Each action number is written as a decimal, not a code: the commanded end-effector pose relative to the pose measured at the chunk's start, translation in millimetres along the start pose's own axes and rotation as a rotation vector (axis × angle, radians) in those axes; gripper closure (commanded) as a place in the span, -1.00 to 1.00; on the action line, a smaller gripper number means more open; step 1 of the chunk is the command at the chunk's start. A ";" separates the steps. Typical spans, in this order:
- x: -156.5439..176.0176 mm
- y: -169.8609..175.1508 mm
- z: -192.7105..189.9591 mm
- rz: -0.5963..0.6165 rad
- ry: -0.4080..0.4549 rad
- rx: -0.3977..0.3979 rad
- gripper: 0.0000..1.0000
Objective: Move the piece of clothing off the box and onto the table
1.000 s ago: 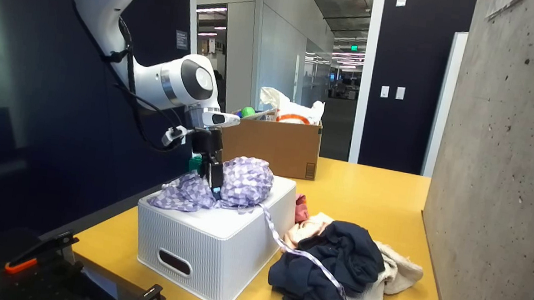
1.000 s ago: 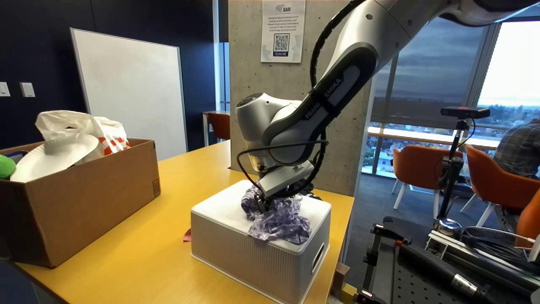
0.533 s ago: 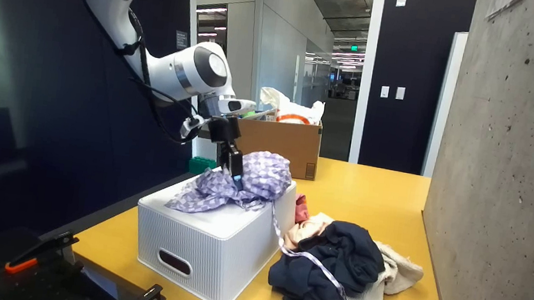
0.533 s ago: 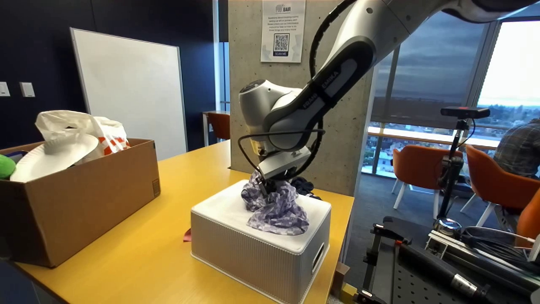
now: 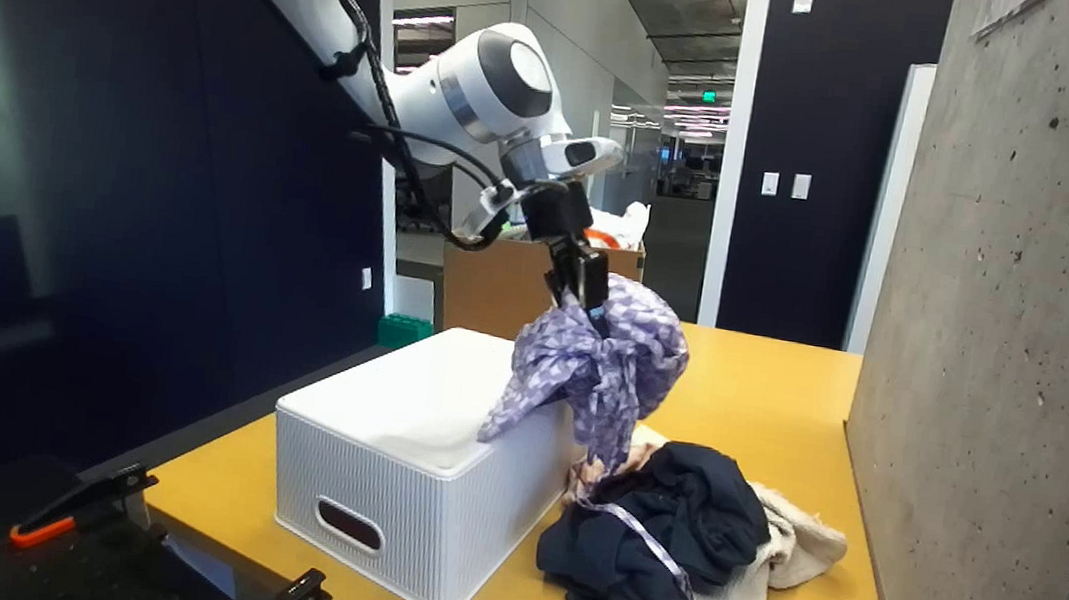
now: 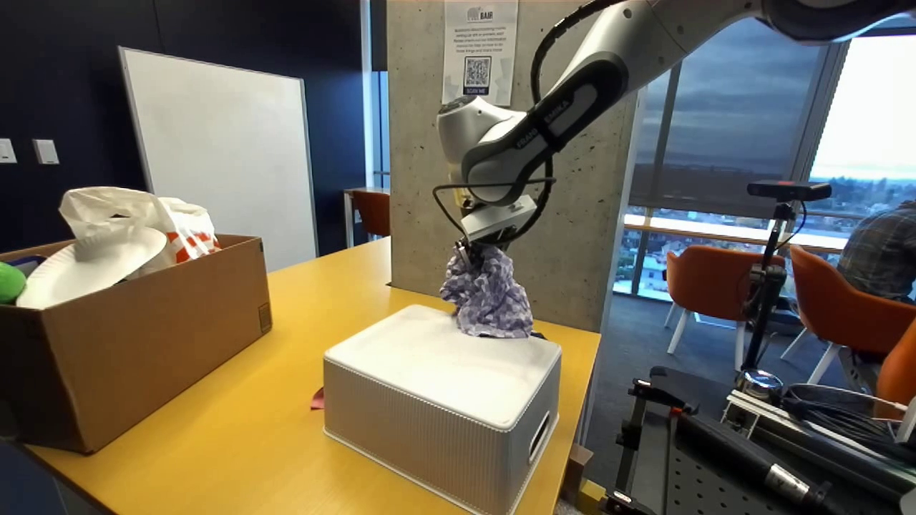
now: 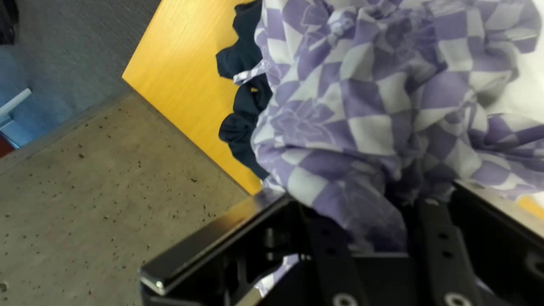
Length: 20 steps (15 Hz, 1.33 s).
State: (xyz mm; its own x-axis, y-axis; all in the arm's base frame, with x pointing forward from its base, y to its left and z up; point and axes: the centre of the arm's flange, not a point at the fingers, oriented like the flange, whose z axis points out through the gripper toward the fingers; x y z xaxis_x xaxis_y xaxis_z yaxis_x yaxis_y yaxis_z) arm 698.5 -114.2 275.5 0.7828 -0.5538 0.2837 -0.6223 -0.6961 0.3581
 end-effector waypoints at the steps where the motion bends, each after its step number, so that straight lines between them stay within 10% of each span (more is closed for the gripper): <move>1: 75.3 3.2 -3.2 -0.019 0.025 -0.024 0.94; 7: 129.0 -25.7 43.6 -0.097 0.023 -0.053 0.94; 16: 79.9 -95.5 115.9 -0.191 0.040 -0.024 0.94; 17: 78.1 -91.0 111.8 -0.190 0.046 -0.024 0.48; 20: 85.3 -67.2 97.0 -0.160 0.084 -0.033 -0.02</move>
State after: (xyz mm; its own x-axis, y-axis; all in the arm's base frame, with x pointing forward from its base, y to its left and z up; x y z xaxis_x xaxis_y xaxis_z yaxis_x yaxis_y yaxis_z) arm 792.1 -142.0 161.8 0.8778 -0.3970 0.2681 -0.4778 -0.7662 0.4296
